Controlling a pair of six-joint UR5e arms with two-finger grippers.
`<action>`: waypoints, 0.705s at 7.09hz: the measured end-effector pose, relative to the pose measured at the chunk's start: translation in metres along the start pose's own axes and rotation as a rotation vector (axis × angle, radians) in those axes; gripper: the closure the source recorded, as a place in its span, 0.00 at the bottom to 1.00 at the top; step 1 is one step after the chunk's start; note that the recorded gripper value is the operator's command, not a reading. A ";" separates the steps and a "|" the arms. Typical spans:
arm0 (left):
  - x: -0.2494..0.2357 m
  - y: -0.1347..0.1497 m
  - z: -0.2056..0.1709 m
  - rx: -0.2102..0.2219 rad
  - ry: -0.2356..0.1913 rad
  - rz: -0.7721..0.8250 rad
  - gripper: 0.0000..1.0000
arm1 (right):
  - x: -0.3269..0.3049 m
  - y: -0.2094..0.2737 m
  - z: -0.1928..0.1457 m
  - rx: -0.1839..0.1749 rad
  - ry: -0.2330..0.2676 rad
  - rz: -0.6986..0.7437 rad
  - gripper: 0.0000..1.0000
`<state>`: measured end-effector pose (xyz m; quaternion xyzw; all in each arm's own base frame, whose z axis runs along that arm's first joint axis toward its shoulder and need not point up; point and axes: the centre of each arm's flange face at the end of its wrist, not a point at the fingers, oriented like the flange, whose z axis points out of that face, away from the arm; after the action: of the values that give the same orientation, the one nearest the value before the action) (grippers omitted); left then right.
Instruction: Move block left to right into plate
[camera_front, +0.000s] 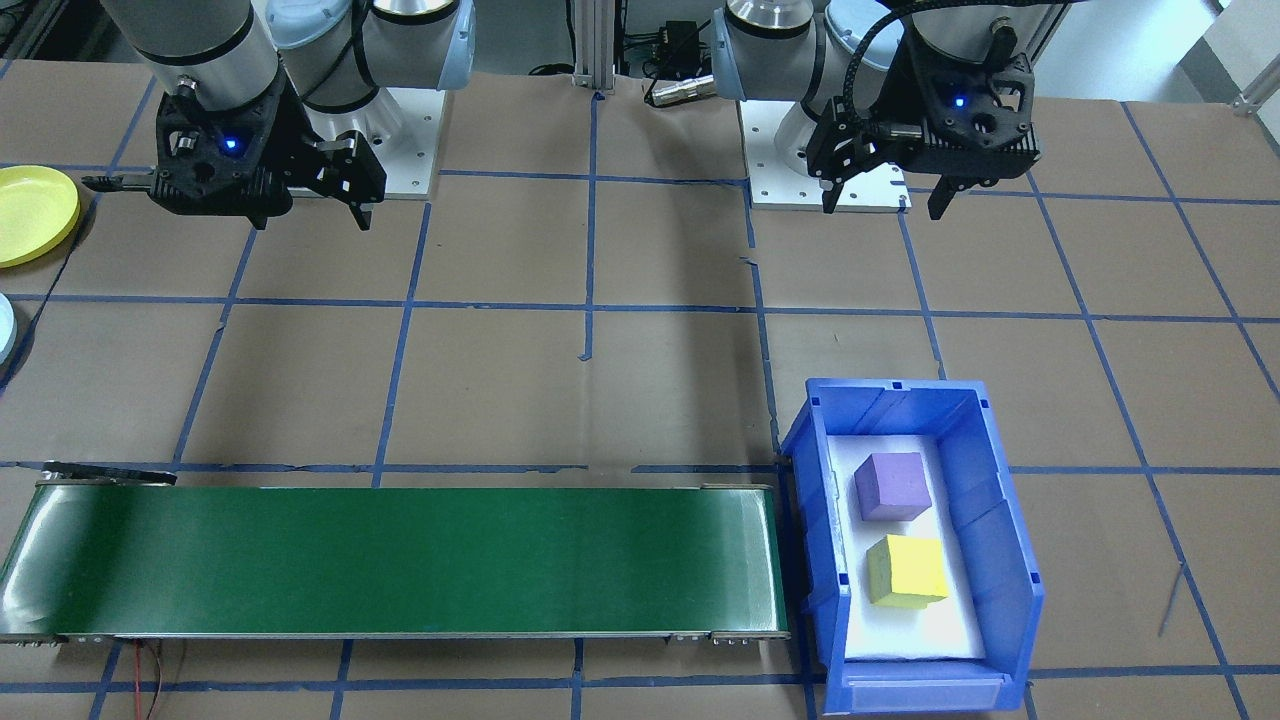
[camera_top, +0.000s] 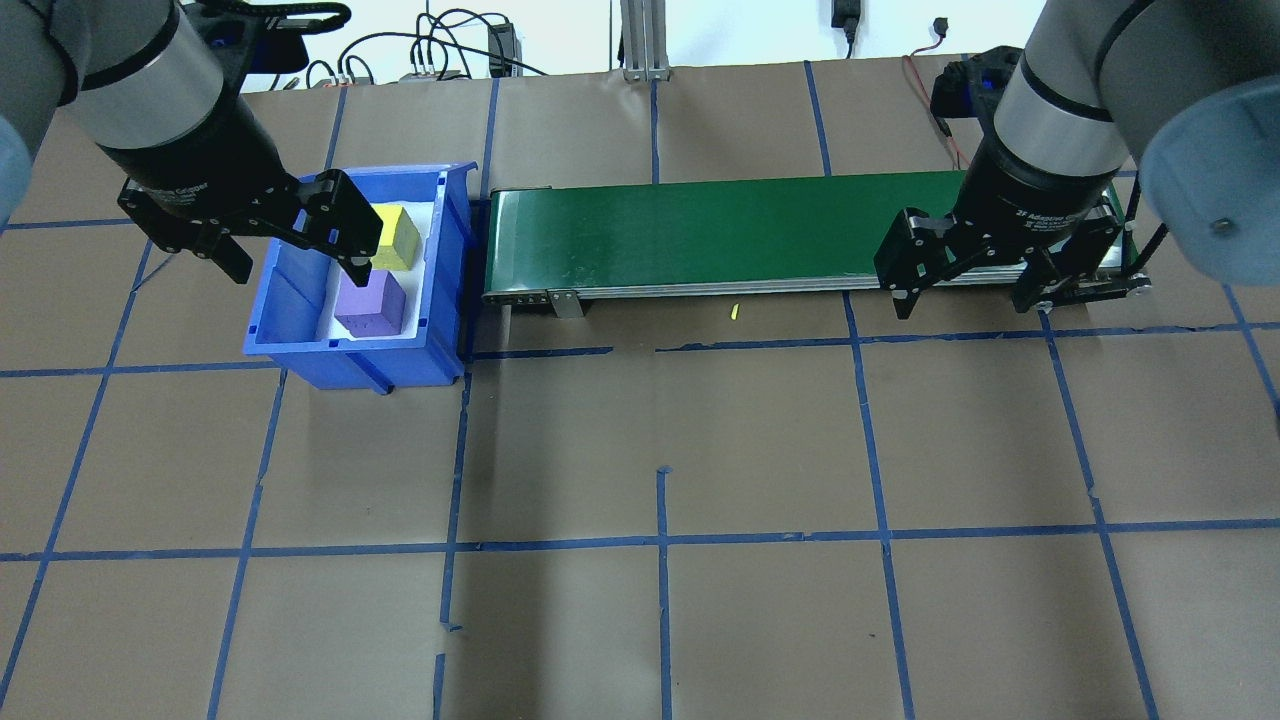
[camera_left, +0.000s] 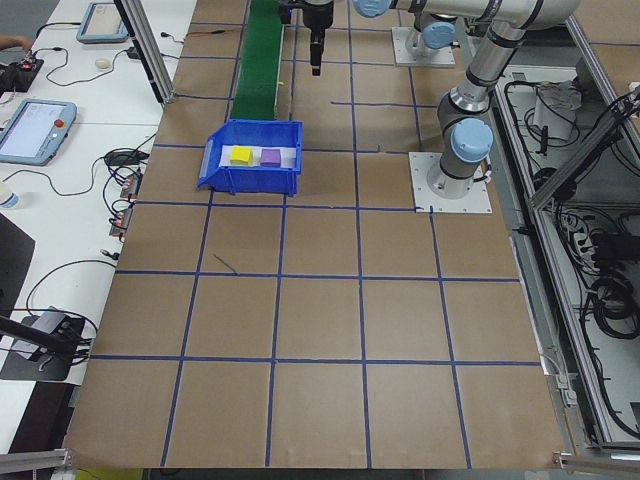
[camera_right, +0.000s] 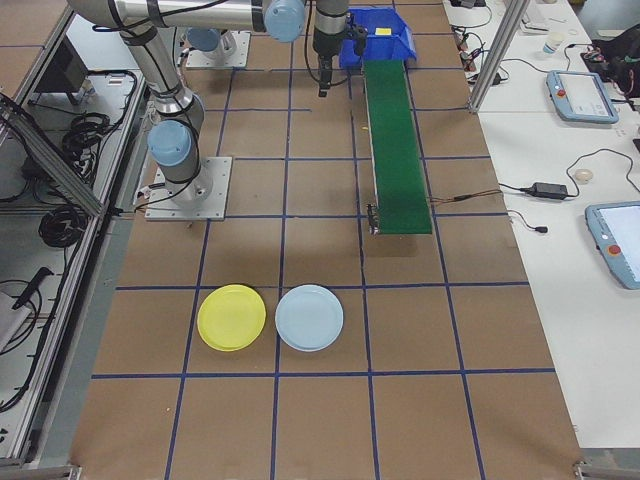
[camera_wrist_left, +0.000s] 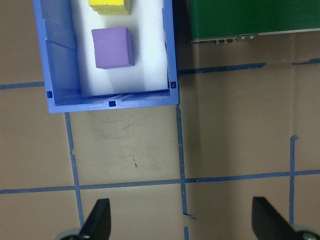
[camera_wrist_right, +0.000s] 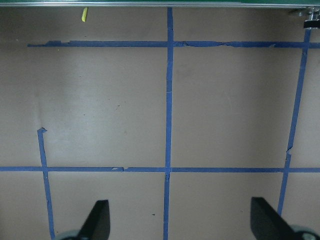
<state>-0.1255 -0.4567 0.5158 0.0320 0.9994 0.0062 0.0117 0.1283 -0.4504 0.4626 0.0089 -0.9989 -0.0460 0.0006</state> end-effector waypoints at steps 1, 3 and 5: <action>0.000 0.000 0.000 -0.001 0.000 -0.001 0.00 | 0.000 0.000 0.000 0.000 0.000 0.000 0.00; -0.001 -0.001 0.003 -0.005 0.001 -0.006 0.00 | 0.000 0.000 0.000 0.000 0.000 -0.001 0.00; -0.004 -0.016 0.013 0.008 0.007 -0.009 0.00 | 0.000 0.000 0.000 0.000 0.000 -0.003 0.00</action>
<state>-0.1223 -0.4733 0.5025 0.0274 0.9996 0.0023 0.0079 0.1283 -0.4504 0.4627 0.0102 -0.9989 -0.0458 0.0005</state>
